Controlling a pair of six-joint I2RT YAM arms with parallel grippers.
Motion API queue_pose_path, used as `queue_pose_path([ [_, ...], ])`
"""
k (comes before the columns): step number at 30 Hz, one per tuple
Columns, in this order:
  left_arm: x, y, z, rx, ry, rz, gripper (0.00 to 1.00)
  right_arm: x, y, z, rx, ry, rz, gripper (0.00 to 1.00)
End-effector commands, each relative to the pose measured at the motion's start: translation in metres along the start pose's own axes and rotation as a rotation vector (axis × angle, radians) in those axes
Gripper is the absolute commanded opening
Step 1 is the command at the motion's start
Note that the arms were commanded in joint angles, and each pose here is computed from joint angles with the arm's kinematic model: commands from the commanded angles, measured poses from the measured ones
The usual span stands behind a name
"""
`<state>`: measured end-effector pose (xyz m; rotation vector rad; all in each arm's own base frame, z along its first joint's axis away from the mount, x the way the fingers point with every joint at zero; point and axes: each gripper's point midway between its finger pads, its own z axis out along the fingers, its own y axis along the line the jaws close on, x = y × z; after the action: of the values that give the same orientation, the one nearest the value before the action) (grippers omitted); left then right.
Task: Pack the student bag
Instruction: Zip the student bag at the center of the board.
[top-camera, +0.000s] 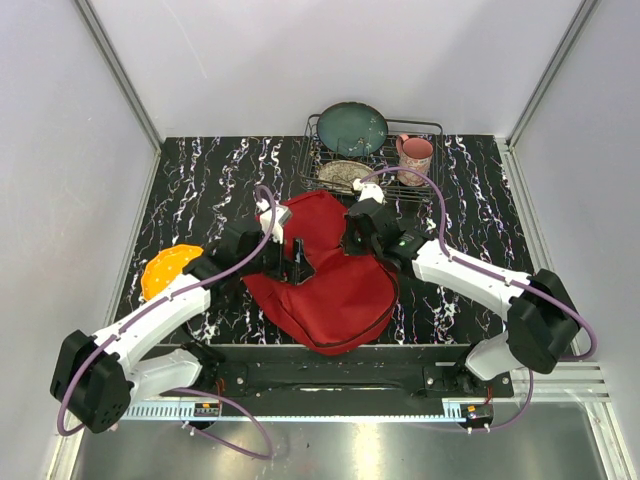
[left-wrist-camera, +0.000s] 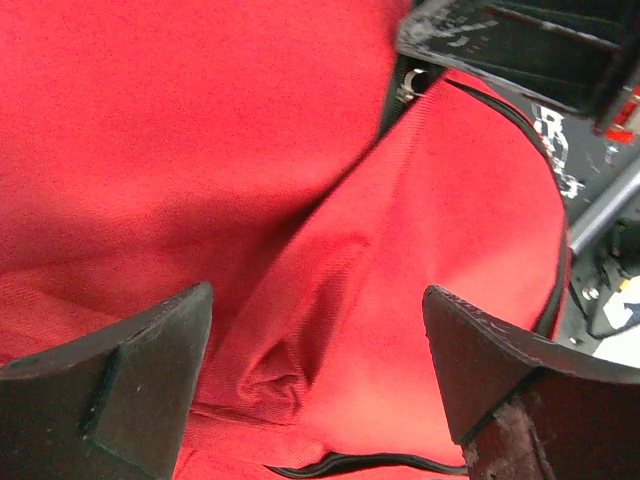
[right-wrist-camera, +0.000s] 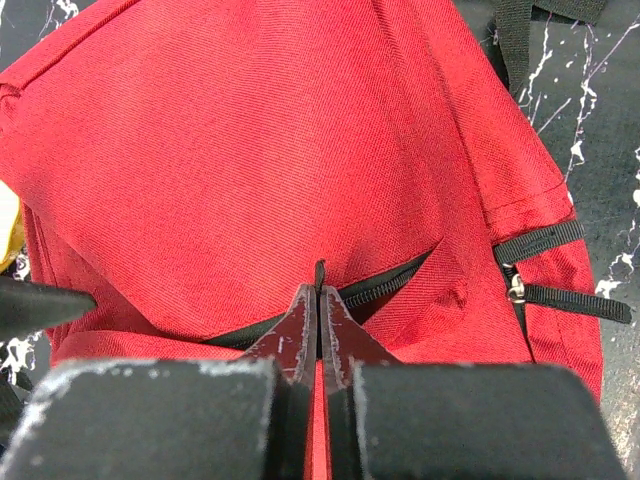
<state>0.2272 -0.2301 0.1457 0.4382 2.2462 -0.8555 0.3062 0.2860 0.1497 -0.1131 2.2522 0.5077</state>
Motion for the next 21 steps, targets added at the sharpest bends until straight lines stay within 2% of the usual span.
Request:
queue_pose_path([
  [1, -0.024, 0.017, -0.003, -0.110, -0.102, 0.061, 0.89, -0.029, 0.012, -0.017, -0.043, -0.065, 0.014, 0.00],
  [6, -0.025, 0.028, -0.006, -0.174, -0.119, 0.063, 0.88, -0.030, 0.012, -0.019, -0.046, -0.063, 0.016, 0.00],
  [14, -0.007, 0.002, 0.009, -0.028, -0.021, 0.105, 0.82, -0.032, 0.014, -0.018, -0.050, -0.064, 0.012, 0.00],
  [17, -0.001, 0.001, 0.013, -0.026, -0.003, 0.099, 0.70, -0.032, 0.015, -0.017, -0.052, -0.061, 0.015, 0.00],
  [20, 0.001, 0.006, 0.014, -0.051, -0.001, 0.083, 0.49, -0.032, 0.015, -0.017, -0.053, -0.063, 0.013, 0.00],
  [21, 0.002, 0.009, 0.013, -0.068, 0.007, 0.075, 0.38, -0.033, 0.015, -0.017, -0.052, -0.065, 0.015, 0.00],
])
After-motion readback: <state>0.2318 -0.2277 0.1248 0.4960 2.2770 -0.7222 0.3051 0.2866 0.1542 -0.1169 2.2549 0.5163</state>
